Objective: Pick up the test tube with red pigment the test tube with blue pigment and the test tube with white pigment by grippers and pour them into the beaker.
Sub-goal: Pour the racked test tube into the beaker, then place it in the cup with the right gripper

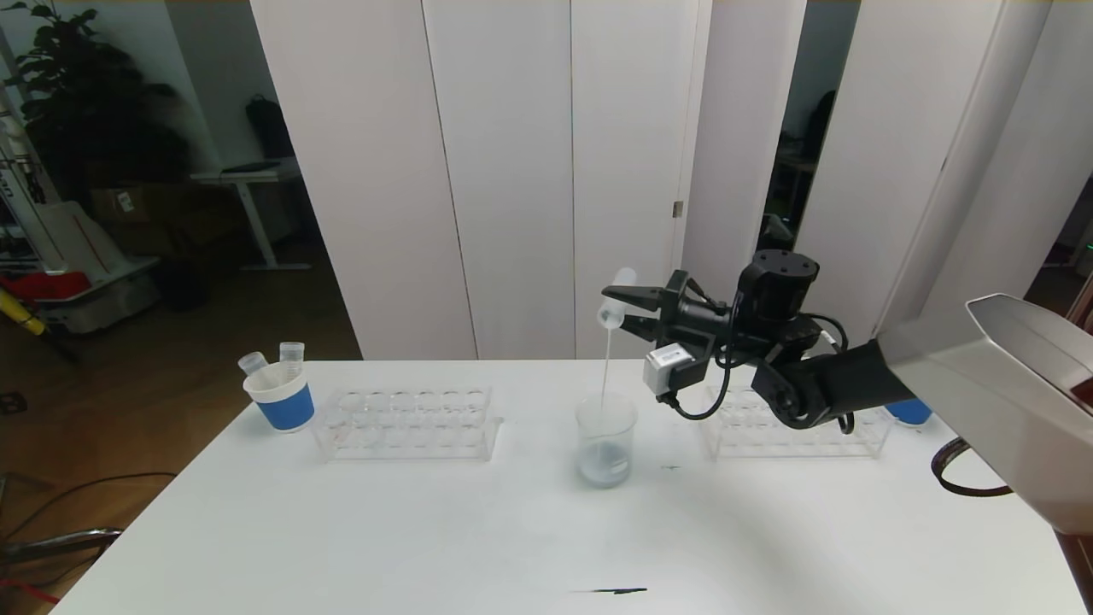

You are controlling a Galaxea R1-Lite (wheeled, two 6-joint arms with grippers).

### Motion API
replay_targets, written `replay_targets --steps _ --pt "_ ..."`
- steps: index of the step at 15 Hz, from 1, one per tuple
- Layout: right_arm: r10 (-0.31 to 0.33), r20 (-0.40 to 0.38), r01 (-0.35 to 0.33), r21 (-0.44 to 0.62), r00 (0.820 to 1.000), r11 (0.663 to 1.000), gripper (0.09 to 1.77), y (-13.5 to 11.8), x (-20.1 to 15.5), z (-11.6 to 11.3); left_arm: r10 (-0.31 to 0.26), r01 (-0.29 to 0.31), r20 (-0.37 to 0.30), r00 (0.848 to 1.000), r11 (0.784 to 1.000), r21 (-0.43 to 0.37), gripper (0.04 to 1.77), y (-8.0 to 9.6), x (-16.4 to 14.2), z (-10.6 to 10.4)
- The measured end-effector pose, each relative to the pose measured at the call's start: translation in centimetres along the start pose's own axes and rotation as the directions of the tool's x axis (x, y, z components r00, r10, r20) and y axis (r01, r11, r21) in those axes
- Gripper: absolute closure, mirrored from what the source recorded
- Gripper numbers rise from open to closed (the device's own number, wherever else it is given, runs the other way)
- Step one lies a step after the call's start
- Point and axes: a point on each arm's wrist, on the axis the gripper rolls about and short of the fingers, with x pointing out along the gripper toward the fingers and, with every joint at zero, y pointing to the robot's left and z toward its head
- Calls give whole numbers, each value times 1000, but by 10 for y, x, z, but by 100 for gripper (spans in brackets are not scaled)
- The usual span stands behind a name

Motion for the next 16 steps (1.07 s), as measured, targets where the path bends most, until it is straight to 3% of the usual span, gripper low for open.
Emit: replay_targets --steps 11,16 --pt "-8 33 11 -66 999 998 128 -4 6 5 0 0 0 1000 1000 0 6 0 0 0" --pt "-23 -10 24 77 1000 997 128 -21 6 10 0 0 0 1000 1000 0 6 0 0 0"
